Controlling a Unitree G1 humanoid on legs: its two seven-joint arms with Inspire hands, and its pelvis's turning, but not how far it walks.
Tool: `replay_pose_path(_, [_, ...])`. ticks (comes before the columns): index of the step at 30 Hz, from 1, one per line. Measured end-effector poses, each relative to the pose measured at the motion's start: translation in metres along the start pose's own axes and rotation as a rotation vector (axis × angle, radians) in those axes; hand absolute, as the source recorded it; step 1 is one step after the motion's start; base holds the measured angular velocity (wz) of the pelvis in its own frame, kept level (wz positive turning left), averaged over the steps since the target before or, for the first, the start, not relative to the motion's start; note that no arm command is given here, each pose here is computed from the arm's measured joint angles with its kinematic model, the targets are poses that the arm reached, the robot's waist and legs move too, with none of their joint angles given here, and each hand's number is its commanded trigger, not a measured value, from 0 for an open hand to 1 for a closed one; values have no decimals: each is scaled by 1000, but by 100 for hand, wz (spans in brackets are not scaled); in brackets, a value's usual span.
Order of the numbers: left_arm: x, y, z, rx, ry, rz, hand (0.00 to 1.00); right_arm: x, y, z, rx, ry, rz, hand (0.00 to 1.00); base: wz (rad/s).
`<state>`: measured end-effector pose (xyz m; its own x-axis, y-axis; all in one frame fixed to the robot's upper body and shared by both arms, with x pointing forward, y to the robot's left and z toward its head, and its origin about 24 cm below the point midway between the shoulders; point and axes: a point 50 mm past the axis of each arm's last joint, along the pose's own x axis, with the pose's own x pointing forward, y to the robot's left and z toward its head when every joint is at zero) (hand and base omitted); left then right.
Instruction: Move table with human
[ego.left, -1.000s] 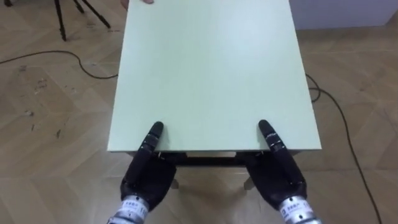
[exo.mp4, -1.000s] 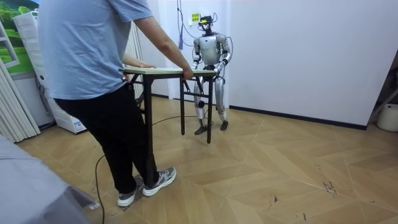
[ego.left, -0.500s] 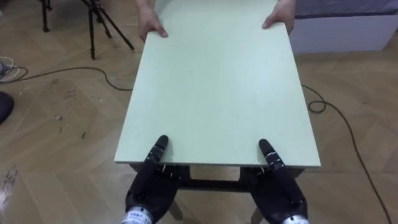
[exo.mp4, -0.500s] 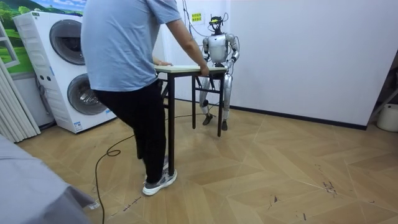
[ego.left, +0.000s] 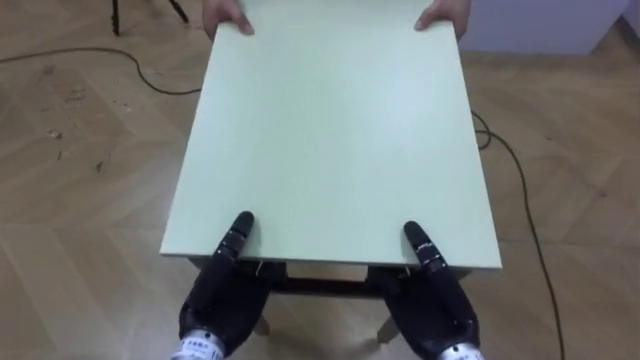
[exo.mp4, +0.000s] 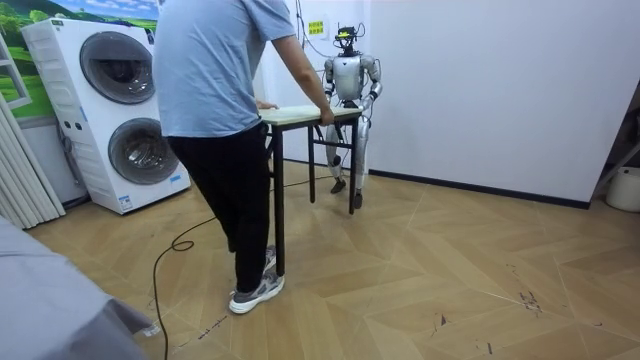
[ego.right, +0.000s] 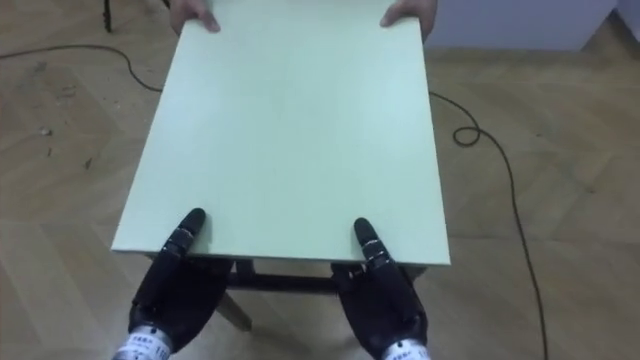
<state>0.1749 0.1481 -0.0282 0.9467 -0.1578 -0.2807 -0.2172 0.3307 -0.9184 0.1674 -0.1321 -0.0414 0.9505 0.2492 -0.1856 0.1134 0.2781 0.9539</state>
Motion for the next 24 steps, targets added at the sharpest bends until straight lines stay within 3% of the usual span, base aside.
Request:
replay_pose_path(4, [2, 1, 0, -5, -14, 7, 100, 6, -2, -1, 12, 17, -8, 100, -12])
replay_pose_path(12, [-11, 14, -6, -2, 16, 56, 100, -9, -13, -5, 5, 21, -61, 100, -15])
replay_pose_path(24, [-12, 11, -20, -49, 20, 56, 100, -10, -13, 4, -78, -26, -54, 100, 10])
